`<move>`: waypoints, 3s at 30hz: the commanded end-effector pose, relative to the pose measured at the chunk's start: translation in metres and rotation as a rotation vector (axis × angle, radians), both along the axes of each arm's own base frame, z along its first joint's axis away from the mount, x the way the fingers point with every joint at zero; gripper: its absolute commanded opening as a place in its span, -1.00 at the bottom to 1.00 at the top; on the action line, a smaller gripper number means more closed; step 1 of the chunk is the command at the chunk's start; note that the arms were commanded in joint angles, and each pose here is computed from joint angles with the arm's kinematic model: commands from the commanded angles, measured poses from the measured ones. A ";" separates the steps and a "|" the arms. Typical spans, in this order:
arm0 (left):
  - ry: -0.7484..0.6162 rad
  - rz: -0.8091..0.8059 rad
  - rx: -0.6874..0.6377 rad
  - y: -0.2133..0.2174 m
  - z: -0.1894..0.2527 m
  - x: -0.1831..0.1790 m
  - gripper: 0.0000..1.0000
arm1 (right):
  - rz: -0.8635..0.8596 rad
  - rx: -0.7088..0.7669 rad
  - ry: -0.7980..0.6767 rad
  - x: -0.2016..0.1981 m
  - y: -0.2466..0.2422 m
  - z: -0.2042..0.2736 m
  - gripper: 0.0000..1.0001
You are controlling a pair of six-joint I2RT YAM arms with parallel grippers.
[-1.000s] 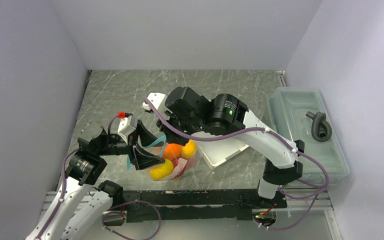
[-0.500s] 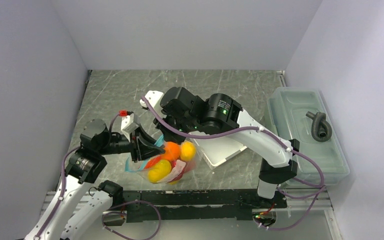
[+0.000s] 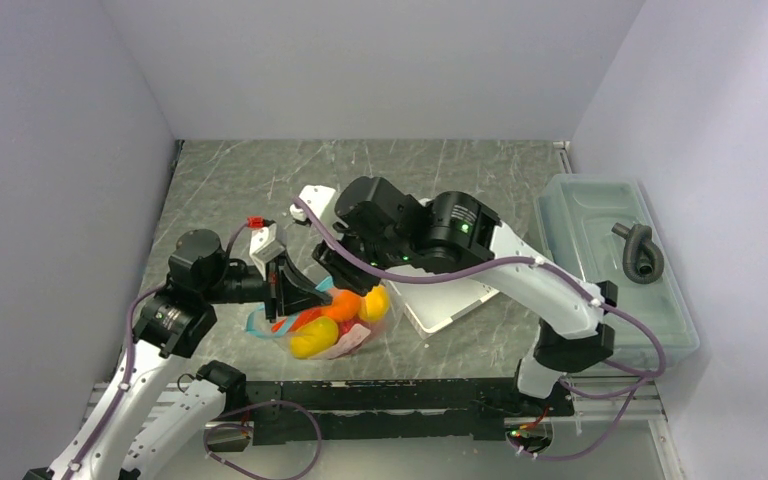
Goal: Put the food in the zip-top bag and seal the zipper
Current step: Zip the zipper food storage bag at the center of the board.
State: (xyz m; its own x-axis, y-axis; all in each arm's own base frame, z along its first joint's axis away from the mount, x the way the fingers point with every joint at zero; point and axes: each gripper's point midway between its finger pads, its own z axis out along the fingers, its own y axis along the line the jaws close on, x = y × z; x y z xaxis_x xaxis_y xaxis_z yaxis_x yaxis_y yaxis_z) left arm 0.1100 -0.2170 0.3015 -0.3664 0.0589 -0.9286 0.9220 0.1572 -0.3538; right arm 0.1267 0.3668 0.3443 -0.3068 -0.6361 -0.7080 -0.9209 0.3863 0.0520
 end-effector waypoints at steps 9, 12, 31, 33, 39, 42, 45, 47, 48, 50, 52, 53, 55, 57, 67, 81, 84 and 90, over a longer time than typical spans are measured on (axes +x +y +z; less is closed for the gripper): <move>-0.048 -0.185 -0.070 -0.001 0.021 -0.033 -1.00 | 0.226 0.436 -0.246 -0.028 -0.027 0.073 0.26; -0.049 -0.200 -0.074 -0.001 0.021 -0.035 -1.00 | 0.285 0.491 -0.270 -0.039 -0.034 0.075 0.28; -0.046 -0.275 -0.093 -0.001 0.025 -0.045 -1.00 | 0.411 0.509 -0.250 -0.053 -0.015 0.043 0.26; -0.046 -0.273 -0.093 -0.001 0.024 -0.045 -1.00 | 0.409 0.491 -0.236 -0.051 -0.011 0.036 0.23; -0.051 -0.273 -0.094 0.000 0.025 -0.046 -1.00 | 0.411 0.454 -0.210 -0.050 -0.004 0.021 -0.02; -0.052 -0.269 -0.094 0.000 0.025 -0.046 -1.00 | 0.421 0.446 -0.192 -0.052 -0.002 0.019 -0.27; -0.055 -0.272 -0.097 0.000 0.026 -0.047 -1.00 | 0.420 0.437 -0.180 -0.052 0.000 0.017 -0.39; -0.055 -0.274 -0.097 0.000 0.026 -0.047 -1.00 | 0.422 0.439 -0.176 -0.053 0.001 0.017 -0.44; -0.054 -0.274 -0.097 0.000 0.026 -0.047 -1.00 | 0.423 0.438 -0.174 -0.053 0.002 0.016 -0.49; -0.057 -0.274 -0.098 0.000 0.026 -0.048 -1.00 | 0.424 0.435 -0.173 -0.053 0.002 0.016 -0.62; -0.058 -0.274 -0.098 0.001 0.026 -0.048 -1.00 | 0.421 0.434 -0.175 -0.052 0.003 0.017 -0.85; -0.058 -0.275 -0.098 0.001 0.026 -0.048 -1.00 | 0.421 0.432 -0.176 -0.052 0.003 0.017 -1.00; -0.057 -0.277 -0.098 0.001 0.026 -0.049 -1.00 | 0.419 0.434 -0.177 -0.052 0.002 0.018 -1.00; -0.057 -0.275 -0.097 0.001 0.026 -0.048 -1.00 | 0.417 0.439 -0.181 -0.052 0.001 0.019 -1.00; -0.093 -0.252 -0.105 0.002 0.030 -0.049 -0.43 | 0.386 0.412 -0.167 -0.051 -0.001 0.024 -1.00; -0.259 -0.136 -0.139 0.008 0.078 -0.045 0.36 | 0.361 0.368 -0.068 -0.057 0.004 0.024 -1.00; -0.264 -0.120 -0.149 0.007 0.084 -0.042 0.38 | 0.360 0.370 -0.058 -0.059 0.006 0.024 -1.00; -0.268 -0.090 -0.162 0.006 0.089 -0.034 0.36 | 0.363 0.385 -0.052 -0.062 0.009 0.027 -1.00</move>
